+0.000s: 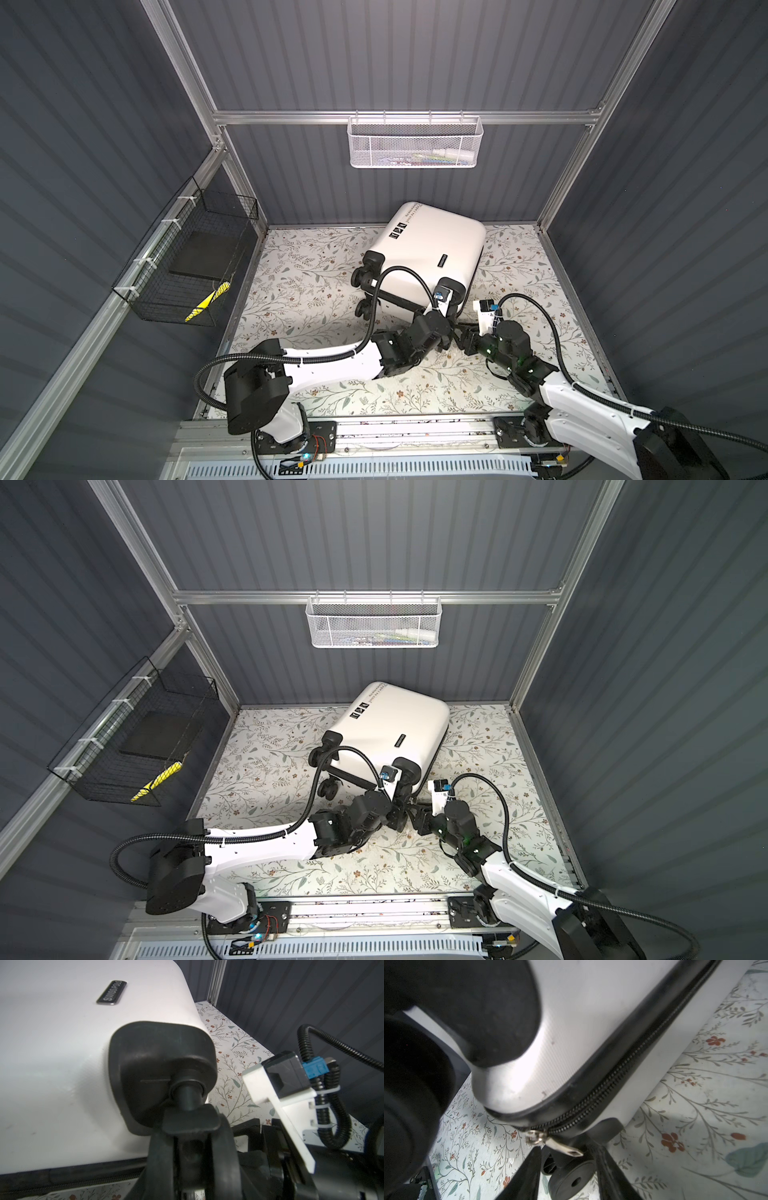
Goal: Pack the luggage
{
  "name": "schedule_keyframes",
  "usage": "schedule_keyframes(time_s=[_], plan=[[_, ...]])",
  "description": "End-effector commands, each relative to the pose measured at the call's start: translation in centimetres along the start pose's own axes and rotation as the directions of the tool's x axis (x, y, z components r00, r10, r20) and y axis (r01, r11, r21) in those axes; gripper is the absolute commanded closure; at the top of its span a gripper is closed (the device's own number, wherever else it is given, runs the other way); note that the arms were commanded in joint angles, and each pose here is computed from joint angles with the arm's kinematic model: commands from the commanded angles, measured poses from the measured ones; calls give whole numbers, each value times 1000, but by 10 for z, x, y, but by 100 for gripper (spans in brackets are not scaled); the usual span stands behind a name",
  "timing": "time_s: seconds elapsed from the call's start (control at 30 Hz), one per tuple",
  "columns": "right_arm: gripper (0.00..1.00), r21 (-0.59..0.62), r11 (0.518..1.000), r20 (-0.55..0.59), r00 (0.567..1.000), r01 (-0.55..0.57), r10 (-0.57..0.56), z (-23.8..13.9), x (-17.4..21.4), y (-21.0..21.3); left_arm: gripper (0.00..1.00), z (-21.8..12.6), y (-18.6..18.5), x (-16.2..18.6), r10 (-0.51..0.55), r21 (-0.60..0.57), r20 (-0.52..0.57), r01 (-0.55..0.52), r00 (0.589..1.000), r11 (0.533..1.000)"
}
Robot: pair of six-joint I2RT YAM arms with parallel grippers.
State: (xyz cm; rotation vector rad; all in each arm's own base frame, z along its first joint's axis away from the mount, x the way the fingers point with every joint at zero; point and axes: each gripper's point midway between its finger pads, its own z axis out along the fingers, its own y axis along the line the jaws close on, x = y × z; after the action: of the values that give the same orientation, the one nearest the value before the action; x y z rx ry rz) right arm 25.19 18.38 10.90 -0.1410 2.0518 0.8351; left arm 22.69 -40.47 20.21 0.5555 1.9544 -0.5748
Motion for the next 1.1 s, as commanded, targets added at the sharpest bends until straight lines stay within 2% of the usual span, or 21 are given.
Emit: schedule_keyframes(time_s=[0.0,0.17,0.6,0.87,1.07], plan=[[55,-50,999,60,998,22,-19,3,-22,15,100,-16,-15,-57,-82,66,155,73,985,995],[61,-48,999,61,998,16,-13,7,-25,15,100,-16,-15,-57,-82,65,155,73,984,995],[100,-16,1000,76,997,-7,8,6,-25,8,100,-18,-13,-58,-84,63,159,75,984,995],[100,8,1000,75,997,-18,18,4,-21,2,100,-19,-12,-58,-80,61,162,71,983,996],[100,114,991,94,994,-64,54,-4,-16,-19,100,-22,-10,-56,-78,56,161,70,984,996]])
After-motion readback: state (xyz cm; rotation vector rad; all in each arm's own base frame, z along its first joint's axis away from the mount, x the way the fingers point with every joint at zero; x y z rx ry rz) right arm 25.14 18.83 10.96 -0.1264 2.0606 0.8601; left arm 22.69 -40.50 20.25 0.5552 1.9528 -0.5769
